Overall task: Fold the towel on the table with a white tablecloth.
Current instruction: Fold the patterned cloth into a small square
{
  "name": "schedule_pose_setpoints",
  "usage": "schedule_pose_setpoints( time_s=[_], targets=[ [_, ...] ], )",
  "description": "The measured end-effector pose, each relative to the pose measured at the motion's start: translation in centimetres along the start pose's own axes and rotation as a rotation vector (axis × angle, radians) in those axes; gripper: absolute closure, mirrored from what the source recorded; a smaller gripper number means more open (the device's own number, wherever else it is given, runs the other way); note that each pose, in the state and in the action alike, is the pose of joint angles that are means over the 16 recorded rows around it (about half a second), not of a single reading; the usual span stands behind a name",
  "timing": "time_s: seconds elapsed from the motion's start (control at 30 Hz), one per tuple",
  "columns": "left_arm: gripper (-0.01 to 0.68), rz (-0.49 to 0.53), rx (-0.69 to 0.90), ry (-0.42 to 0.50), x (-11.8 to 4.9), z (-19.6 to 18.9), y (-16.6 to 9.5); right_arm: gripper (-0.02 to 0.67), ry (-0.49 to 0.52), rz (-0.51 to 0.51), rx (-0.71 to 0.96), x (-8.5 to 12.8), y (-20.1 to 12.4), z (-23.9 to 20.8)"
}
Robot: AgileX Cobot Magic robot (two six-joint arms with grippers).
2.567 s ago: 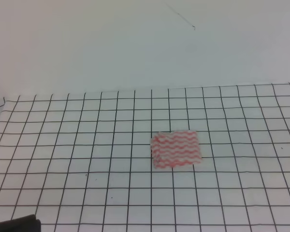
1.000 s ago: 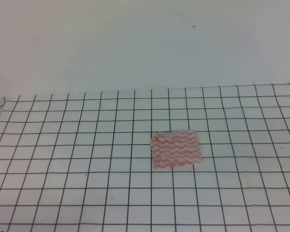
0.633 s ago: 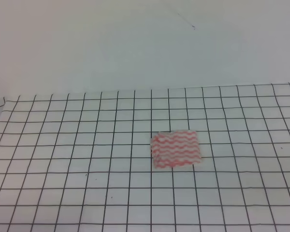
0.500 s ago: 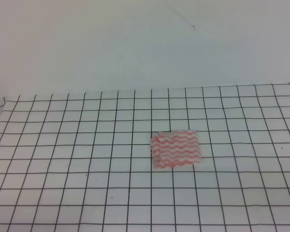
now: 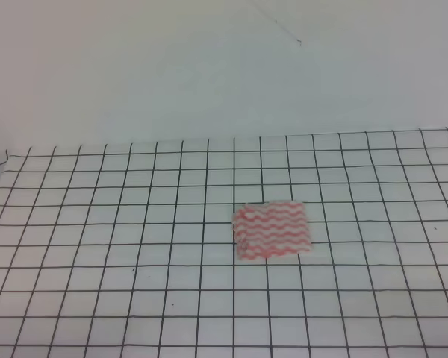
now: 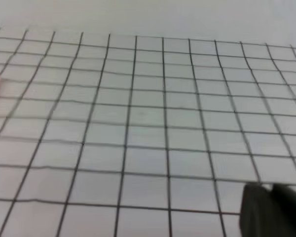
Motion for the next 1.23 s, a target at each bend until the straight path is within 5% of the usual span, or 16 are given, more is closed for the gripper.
schedule_pose_setpoints(
  time_s=[1.23],
  targets=[
    [0.674, 0.002, -0.002, 0.002, 0.03, 0.0, 0.03, 0.648, -0.012, -0.01, 0.04, -0.2, -0.64, -0.04]
  ],
)
Point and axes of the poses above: a point on each arm's last joint axis where the gripper is mounted, z pointing out along that axis toward the gripper, x along the wrist's bending axis when the last joint is at zero, y = z × x, the point moved 8 cm from there along z, pointing out along that axis toward the gripper, and after that the axes turned 2 degrees about z, right-handed, at the moved point
